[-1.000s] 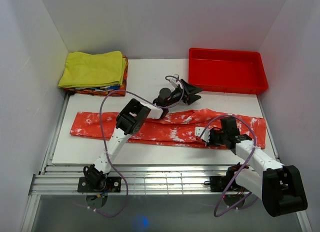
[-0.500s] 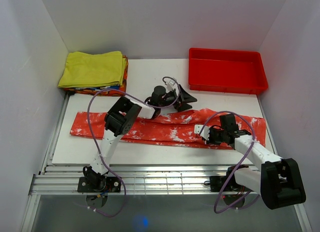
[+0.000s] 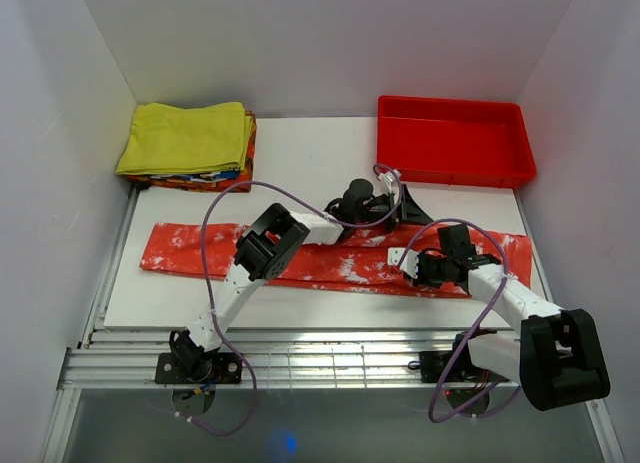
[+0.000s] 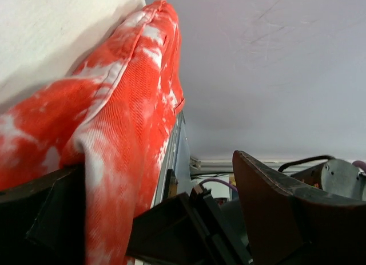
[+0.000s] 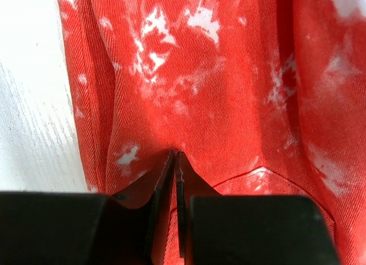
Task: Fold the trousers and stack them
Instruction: Fold the trousers
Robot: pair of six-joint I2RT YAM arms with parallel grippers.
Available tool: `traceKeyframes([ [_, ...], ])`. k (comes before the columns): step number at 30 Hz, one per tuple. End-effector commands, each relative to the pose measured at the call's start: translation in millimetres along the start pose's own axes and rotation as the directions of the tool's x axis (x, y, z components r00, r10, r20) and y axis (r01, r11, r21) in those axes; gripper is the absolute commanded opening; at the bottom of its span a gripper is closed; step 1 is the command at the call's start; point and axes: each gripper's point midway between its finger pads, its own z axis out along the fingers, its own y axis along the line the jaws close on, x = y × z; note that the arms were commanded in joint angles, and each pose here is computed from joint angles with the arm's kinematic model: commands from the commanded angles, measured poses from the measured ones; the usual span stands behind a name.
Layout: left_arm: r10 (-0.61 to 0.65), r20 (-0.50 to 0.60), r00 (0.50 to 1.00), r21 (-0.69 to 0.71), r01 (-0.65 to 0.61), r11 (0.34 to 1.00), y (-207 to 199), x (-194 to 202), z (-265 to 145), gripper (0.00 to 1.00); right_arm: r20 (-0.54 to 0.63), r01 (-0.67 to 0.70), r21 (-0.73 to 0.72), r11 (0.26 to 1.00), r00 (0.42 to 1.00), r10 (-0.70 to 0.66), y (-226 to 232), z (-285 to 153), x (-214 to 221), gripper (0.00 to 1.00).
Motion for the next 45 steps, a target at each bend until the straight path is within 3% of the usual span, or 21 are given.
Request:
traceKeyframes([
  [1,0.011,0.082,0.997,0.026,-0.013,1.000,-7,-26,12,0.98,-0.096,-0.114,-0.215,0.970,0.991,0.096,67,-2,24,0.13],
  [9,0.079,0.317,0.945,0.172,-0.139,0.975,-25,-88,16,0.98,-0.110,-0.114,-0.267,0.957,0.990,0.087,80,-5,27,0.12],
  [22,0.292,0.479,0.828,0.092,-0.378,0.921,-39,-178,-43,0.98,-0.119,-0.112,-0.326,0.939,0.990,0.077,96,-9,30,0.11],
  [27,0.393,0.418,0.819,0.016,-0.439,0.898,-51,-184,-63,0.98,-0.084,-0.121,-0.298,0.947,0.991,0.100,79,-13,14,0.18],
  [28,0.426,0.425,0.799,0.007,-0.474,0.881,-73,-189,-77,0.98,-0.077,-0.124,-0.292,0.948,0.991,0.105,75,-15,10,0.20],
  [30,0.459,0.392,0.797,-0.080,-0.468,0.880,-56,-187,-91,0.98,-0.051,-0.128,-0.265,0.956,0.992,0.118,62,-20,-1,0.29],
  [31,0.488,0.405,0.773,-0.120,-0.484,0.867,-73,-197,-108,0.98,-0.036,-0.122,-0.243,0.962,0.992,0.117,56,-23,-6,0.31],
  [33,0.518,0.383,0.765,-0.230,-0.464,0.855,-53,-202,-132,0.98,-0.007,-0.137,-0.190,0.972,0.990,0.138,35,-29,-21,0.35],
  [35,0.568,0.410,0.714,-0.321,-0.470,0.822,-67,-222,-172,0.98,0.018,-0.155,-0.145,0.977,0.987,0.159,19,-37,-34,0.37],
  [37,0.610,0.356,0.708,-0.411,-0.468,0.783,-53,-228,-214,0.98,0.035,-0.230,-0.049,0.972,0.972,0.232,-13,-47,-47,0.38],
  [38,0.633,0.315,0.707,-0.400,-0.506,0.764,-72,-222,-227,0.98,0.020,-0.257,-0.009,0.966,0.966,0.257,-24,-50,-45,0.37],
  [39,0.630,0.229,0.742,-0.434,-0.502,0.748,-60,-211,-242,0.98,0.033,-0.274,0.050,0.960,0.962,0.272,-45,-57,-49,0.37],
  [41,0.608,0.165,0.776,-0.496,-0.468,0.732,-54,-204,-282,0.98,0.021,-0.395,0.100,0.913,0.919,0.394,-63,-64,-36,0.37],
  [42,0.552,0.117,0.826,-0.529,-0.418,0.738,-55,-183,-300,0.98,0.022,-0.427,0.113,0.897,0.904,0.428,-70,-67,-32,0.37],
  [43,0.572,0.066,0.817,-0.571,-0.439,0.693,-46,-177,-327,0.98,0.010,-0.468,0.116,0.876,0.883,0.470,-77,-69,-26,0.37],
  [45,0.522,0.036,0.852,-0.638,-0.382,0.668,-48,-151,-370,0.98,-0.010,-0.543,0.128,0.830,0.836,0.549,-81,-77,-8,0.38],
])
